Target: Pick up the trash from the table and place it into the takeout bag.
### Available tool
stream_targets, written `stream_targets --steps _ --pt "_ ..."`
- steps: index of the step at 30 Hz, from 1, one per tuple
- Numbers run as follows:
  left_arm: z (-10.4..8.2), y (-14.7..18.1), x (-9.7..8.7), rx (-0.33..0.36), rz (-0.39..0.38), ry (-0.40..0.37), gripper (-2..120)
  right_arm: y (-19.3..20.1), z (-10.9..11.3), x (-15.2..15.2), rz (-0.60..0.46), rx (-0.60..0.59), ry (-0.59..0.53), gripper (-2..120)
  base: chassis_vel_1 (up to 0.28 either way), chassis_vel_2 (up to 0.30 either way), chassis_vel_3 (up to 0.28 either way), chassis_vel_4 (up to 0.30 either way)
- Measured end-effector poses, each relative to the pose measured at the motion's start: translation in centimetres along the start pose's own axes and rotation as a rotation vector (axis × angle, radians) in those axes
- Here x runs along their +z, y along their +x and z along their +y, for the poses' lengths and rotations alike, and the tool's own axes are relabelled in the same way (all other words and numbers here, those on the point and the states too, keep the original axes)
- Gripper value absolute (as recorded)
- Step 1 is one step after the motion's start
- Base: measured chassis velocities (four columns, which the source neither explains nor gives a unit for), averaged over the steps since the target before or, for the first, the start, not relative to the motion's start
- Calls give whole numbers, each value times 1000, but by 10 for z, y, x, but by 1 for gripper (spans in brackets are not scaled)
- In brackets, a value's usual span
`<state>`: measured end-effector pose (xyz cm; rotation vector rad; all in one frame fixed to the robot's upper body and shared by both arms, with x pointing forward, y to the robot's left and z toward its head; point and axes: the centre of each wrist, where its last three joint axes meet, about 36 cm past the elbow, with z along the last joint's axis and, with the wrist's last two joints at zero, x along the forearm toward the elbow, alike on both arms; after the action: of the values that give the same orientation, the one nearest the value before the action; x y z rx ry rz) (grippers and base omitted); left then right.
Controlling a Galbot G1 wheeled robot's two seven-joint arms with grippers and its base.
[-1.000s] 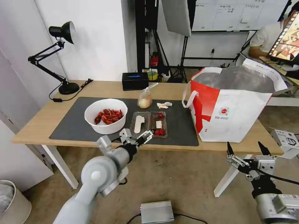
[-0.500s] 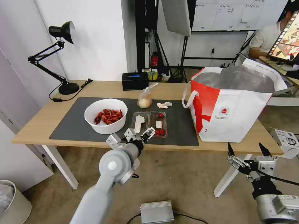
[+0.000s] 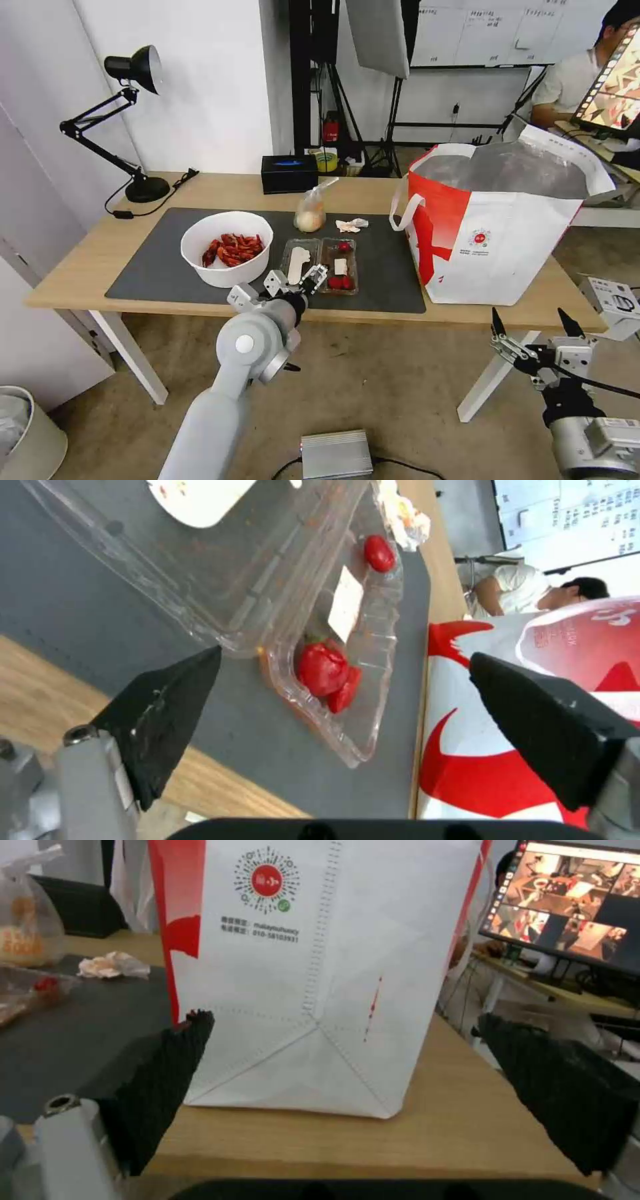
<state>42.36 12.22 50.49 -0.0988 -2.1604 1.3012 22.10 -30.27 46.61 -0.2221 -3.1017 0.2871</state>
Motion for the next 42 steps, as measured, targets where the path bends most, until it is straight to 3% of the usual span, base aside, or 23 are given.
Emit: stream_targets --steps 12,42 --pt "4 -8 11 -16 13 -11 100 -1 0 4 3 4 -3 100 0 0 0 0" --pt "20 -29 20 -4 -151 -152 100 -2 -3 16 8 11 -11 99 0 0 0 0"
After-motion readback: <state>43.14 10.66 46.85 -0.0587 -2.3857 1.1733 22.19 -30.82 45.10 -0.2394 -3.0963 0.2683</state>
